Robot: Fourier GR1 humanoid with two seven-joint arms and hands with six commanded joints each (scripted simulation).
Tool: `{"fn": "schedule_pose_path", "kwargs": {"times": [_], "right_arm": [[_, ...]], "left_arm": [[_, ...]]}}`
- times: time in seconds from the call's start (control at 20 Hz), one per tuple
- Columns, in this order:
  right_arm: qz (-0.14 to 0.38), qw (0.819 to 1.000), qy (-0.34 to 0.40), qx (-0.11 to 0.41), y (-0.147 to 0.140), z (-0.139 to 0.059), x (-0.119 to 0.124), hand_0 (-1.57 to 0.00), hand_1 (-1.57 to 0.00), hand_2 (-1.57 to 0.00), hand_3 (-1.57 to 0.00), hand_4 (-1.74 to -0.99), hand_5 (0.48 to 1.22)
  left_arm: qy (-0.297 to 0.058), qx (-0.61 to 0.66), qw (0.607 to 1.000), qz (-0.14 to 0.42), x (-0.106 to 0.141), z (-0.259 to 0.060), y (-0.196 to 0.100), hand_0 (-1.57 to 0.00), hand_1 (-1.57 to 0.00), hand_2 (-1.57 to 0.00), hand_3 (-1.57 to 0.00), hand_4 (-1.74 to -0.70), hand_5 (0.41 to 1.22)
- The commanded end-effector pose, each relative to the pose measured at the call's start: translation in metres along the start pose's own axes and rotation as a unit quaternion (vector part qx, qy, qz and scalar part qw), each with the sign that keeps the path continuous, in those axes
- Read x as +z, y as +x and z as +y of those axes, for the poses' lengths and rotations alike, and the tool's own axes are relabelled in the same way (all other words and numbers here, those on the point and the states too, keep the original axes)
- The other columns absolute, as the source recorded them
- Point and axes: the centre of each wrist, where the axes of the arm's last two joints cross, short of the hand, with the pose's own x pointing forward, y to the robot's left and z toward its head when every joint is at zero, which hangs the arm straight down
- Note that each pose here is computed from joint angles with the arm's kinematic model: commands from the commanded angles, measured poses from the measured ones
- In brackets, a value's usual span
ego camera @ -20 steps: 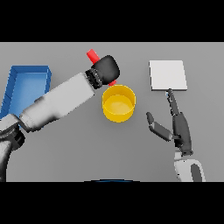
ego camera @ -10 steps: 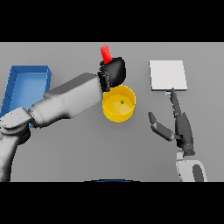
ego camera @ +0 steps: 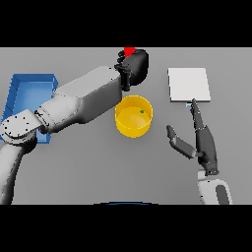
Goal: Pick up the red beaker and tilt it to pour out 1 green nut into yellow bowl. Pick up the yellow bowl and place it on the metallic measuring scale.
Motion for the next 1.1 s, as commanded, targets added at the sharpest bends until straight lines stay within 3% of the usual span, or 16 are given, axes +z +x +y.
{"fn": "schedule_pose_path", "kwargs": {"times": [0.0, 0.1, 0.2, 0.4, 0.5, 0.6, 0.7, 0.85, 1.05], "right_arm": [[-0.005, 1.0, 0.003, -0.002, 0.0, -0.002, 0.001, 0.0, 0.0, 0.0, 0.0, -1.147, 0.642], [-0.007, 1.0, 0.004, 0.0, -0.001, 0.002, -0.002, 0.0, 0.0, 0.0, 0.0, -1.154, 0.654], [-0.012, 1.0, 0.006, 0.004, -0.001, 0.004, -0.003, 0.0, 0.0, 0.0, 0.0, -1.16, 0.66], [-0.012, 1.0, 0.01, -0.004, -0.002, 0.004, -0.004, 0.0, 0.0, 0.0, 0.0, -1.156, 0.658], [-0.006, 1.0, 0.004, 0.015, -0.002, 0.005, -0.007, 0.0, 0.0, 0.0, 0.0, -1.146, 0.641], [-0.015, 0.999, 0.002, 0.031, -0.002, 0.005, -0.009, 0.0, 0.0, 0.0, 0.0, -1.144, 0.633], [-0.018, 1.0, 0.007, 0.009, 0.001, 0.006, -0.01, 0.0, 0.0, 0.0, 0.0, -1.129, 0.625], [-0.015, 0.999, 0.019, -0.026, -0.003, 0.005, -0.012, 0.0, 0.0, 0.0, 0.0, -1.083, 0.625], [-0.021, 0.999, 0.031, -0.022, -0.001, 0.001, -0.014, 0.0, 0.0, 0.0, 0.0, -1.126, 0.651]], "left_arm": [[0.002, -0.01, 1.0, 0.014, 0.002, -0.001, -0.011, -1.57, -1.57, -1.57, -1.57, -1.72, 1.221], [0.002, -0.016, 0.999, 0.049, 0.011, 0.002, -0.045, -1.57, -1.57, -1.57, -1.57, -1.73, 1.221], [0.006, 0.014, 0.996, 0.091, 0.029, -0.006, -0.085, -1.57, -1.57, -1.57, -1.18, -1.73, 1.221], [0.011, 0.173, 0.96, 0.218, 0.062, -0.025, -0.156, -1.57, -1.57, -1.57, -1.41, -1.73, 1.221], [0.029, 0.313, 0.911, 0.265, 0.083, -0.054, -0.178, -1.57, -1.57, -1.57, -1.47, -1.73, 1.221], [0.049, 0.439, 0.841, 0.313, 0.106, -0.087, -0.192, -1.57, -1.57, -1.57, -1.42, -1.74, 1.221], [0.054, 0.524, 0.768, 0.364, 0.126, -0.125, -0.196, -1.57, -1.57, -1.57, -1.39, -1.74, 1.221], [0.071, 0.638, 0.652, 0.404, 0.145, -0.185, -0.178, -1.57, -1.57, -1.57, -1.48, -1.74, 1.221], [0.043, 0.705, 0.52, 0.48, 0.159, -0.251, -0.131, -1.57, -1.57, -1.57, -1.53, -1.74, 1.221]]}}
